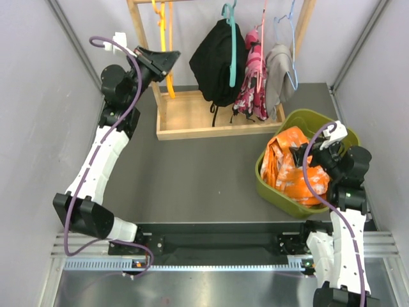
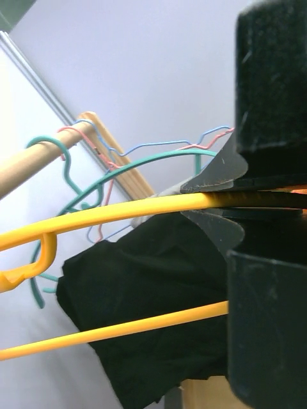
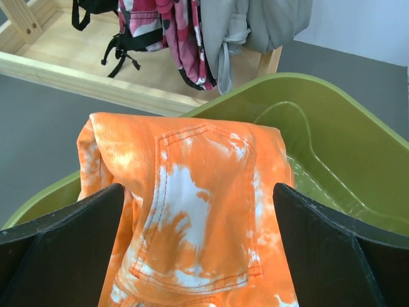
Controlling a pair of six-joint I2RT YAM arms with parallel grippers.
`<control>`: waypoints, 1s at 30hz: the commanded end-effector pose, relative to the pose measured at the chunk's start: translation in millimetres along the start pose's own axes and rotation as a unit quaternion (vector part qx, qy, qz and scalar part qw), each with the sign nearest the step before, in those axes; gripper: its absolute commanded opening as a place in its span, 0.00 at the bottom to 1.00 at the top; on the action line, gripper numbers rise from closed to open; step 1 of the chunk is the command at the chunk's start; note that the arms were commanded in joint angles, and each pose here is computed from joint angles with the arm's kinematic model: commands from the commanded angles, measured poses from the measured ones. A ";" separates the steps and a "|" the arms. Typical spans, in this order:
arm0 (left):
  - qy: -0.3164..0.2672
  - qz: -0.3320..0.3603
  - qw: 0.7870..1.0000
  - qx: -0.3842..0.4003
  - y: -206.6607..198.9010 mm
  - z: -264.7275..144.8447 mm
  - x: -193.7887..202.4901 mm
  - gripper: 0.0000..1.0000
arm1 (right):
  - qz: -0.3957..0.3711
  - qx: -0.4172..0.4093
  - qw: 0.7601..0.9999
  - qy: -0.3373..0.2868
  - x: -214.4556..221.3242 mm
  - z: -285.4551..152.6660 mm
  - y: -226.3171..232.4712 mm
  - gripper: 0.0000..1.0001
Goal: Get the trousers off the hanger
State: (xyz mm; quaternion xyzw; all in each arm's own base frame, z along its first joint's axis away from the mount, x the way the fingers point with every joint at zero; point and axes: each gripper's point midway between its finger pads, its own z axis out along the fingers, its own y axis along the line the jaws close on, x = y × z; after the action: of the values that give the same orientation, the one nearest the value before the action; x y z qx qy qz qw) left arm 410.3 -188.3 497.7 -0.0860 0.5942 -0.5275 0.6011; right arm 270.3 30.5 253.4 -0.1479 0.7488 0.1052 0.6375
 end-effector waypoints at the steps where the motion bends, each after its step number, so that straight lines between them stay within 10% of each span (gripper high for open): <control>1: -0.070 0.018 0.997 0.039 -33.5 8.1 -42.1 0.00 | -0.010 0.002 0.999 -0.033 -13.4 -1.1 -2.2 1.00; 17: -0.081 -0.073 0.988 -0.113 60.6 38.2 -45.7 0.03 | 0.000 0.007 0.999 -0.036 -9.2 -1.7 -3.3 1.00; 23: -0.066 -0.038 0.991 -0.108 50.2 26.3 -47.3 0.64 | -0.001 0.007 0.999 -0.037 -9.1 -1.9 -3.5 1.00; 30: -0.061 0.070 0.984 -0.152 33.4 -14.2 -59.2 0.84 | 0.001 0.002 1.000 -0.030 -3.9 0.0 -2.8 1.00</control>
State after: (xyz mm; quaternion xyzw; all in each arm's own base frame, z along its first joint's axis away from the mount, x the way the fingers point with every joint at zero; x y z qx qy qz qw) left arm 473.2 -142.8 459.8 -0.2104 0.6519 -0.4262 0.5908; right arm 269.2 29.4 247.0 -0.1341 0.7451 0.1132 0.6435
